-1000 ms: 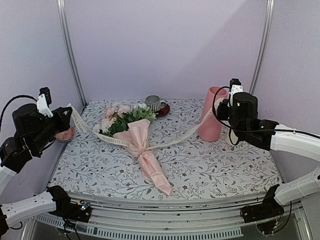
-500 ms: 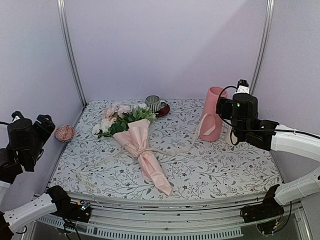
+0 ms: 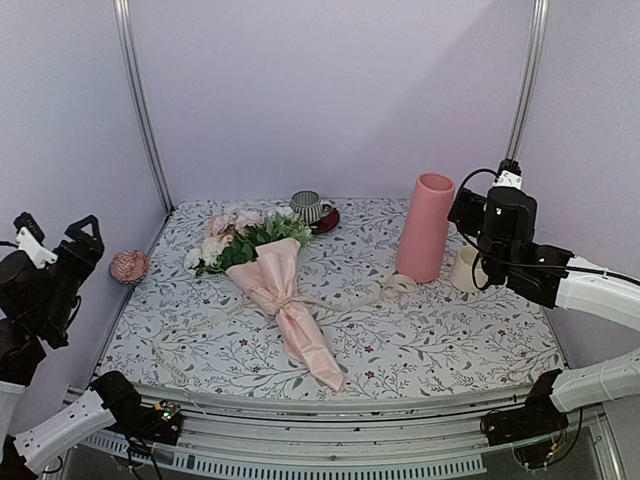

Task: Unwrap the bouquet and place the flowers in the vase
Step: Untie the ribbon from the tied bouquet, then adjust the ribbon in the folded wrapping paper.

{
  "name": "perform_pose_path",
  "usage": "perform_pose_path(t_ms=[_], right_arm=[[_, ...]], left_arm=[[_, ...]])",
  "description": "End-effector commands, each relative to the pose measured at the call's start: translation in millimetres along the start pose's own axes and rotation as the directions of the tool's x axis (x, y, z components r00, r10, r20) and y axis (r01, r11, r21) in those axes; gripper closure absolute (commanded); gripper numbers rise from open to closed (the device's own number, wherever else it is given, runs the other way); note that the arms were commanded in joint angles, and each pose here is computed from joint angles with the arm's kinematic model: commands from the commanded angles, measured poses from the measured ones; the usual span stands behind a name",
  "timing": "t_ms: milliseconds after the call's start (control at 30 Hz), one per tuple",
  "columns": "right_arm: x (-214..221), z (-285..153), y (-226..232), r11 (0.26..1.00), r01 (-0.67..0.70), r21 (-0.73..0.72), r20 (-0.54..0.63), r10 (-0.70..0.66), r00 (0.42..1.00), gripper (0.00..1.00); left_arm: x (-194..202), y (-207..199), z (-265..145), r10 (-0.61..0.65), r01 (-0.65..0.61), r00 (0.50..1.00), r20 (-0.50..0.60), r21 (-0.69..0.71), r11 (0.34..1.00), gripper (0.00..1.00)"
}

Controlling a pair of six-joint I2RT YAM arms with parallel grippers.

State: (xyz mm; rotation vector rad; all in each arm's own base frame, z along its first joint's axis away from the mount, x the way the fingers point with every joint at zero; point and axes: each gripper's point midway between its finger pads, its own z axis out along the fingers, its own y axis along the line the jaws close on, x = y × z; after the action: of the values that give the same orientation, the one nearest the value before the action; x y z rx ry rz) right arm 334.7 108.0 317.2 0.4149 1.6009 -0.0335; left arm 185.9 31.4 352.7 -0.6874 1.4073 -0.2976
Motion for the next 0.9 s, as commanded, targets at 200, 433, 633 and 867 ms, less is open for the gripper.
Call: perform_pose_path(t_ms=[200, 433, 633, 867], right_arm=[[42.4, -24.7, 119.6, 0.77, 0.147, -0.621, -0.082, -0.25, 0.965, 0.06], [67.4, -59.0, 164.1, 0.546, 0.118, -0.829, -0.084, -0.329, 0.941, 0.04], [104.7, -77.7, 187.2, 0.451, 0.087, -0.888, -0.115, -0.403, 0.908, 0.04], [164.8, -81.3, 198.7, 0.427, -0.013, -0.904, -0.248, -0.499, 0.831, 0.02]], left_arm=[[125.5, -106.0, 30.3, 0.401, -0.231, 0.864, -0.305, 0.467, 0.854, 0.12], [193.2, -119.0, 36.4, 0.54, -0.243, 0.719, -0.437, 0.57, 0.785, 0.12], [227.9, -112.4, 33.5, 0.555, -0.203, 0.67, -0.493, 0.597, 0.776, 0.09], [273.6, -91.4, 35.5, 0.482, -0.079, 0.619, -0.62, 0.561, 0.824, 0.02]])
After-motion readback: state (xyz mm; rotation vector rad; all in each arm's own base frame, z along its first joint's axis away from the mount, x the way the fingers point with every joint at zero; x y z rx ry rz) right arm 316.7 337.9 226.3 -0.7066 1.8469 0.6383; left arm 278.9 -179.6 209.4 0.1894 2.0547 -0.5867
